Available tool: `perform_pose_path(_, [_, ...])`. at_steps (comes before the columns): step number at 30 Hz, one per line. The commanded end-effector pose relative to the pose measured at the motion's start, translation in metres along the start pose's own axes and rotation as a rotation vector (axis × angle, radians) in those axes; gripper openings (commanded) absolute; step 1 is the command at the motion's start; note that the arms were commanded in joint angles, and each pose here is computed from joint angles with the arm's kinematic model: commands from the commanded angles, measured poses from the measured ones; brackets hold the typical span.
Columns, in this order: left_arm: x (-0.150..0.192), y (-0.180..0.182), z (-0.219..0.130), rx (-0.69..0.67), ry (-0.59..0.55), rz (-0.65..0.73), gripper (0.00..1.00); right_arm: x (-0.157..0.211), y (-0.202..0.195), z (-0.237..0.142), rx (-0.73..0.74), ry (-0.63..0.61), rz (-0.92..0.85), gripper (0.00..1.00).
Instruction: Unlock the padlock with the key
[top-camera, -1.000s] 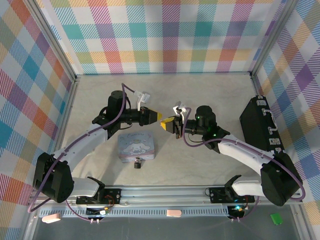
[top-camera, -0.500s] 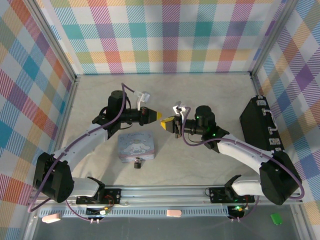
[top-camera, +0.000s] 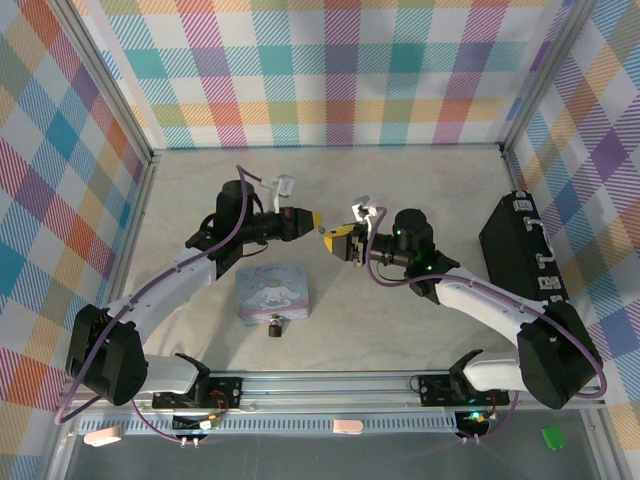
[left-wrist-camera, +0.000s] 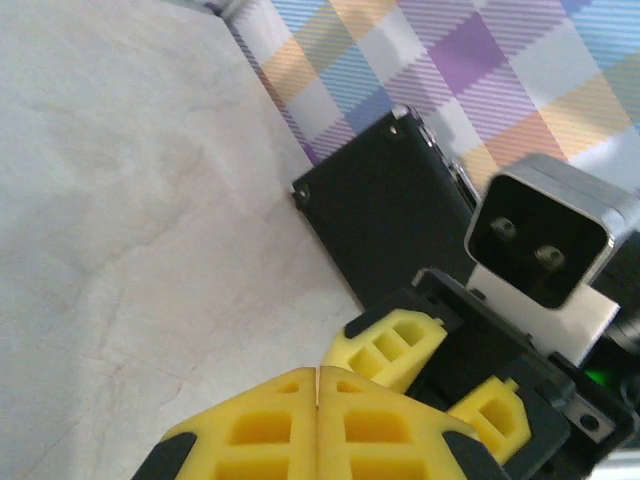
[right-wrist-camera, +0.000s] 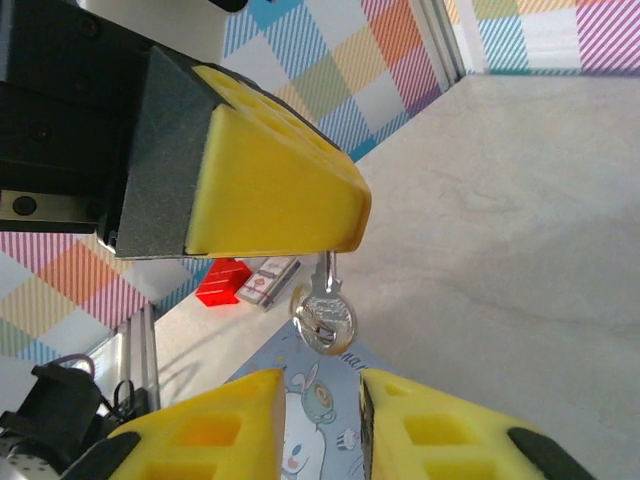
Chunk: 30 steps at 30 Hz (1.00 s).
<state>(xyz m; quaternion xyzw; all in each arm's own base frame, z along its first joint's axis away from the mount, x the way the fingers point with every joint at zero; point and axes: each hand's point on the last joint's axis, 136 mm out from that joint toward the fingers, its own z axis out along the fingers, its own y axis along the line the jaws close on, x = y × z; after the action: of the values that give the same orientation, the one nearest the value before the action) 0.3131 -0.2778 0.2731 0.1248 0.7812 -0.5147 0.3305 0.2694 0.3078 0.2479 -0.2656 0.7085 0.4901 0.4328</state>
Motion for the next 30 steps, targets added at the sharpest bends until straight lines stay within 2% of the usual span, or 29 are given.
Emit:
perform_pose_path(1, [-0.016, 0.005, -0.001, -0.043, -0.083, -0.08, 0.0, -0.008, -0.006, -0.002, 0.013, -0.059, 0.02, 0.3])
perform_pose_path(7, [-0.022, 0.001, -0.003, -0.027, -0.116, -0.119, 0.0, -0.025, -0.015, -0.009, -0.022, -0.164, 0.145, 0.39])
perform_pose_path(15, [-0.028, -0.008, -0.002, 0.021, -0.16, -0.094, 0.0, -0.048, -0.011, -0.005, -0.155, -0.257, 0.352, 0.44])
perform_pose_path(20, [-0.034, -0.018, 0.002, 0.091, -0.167, -0.102, 0.0, -0.046, -0.009, 0.0, -0.206, -0.248, 0.376, 0.47])
perform_pose_path(30, [-0.032, -0.022, 0.01, 0.114, -0.156, -0.115, 0.0, -0.054, 0.0, 0.0, -0.251, -0.261, 0.369, 0.45])
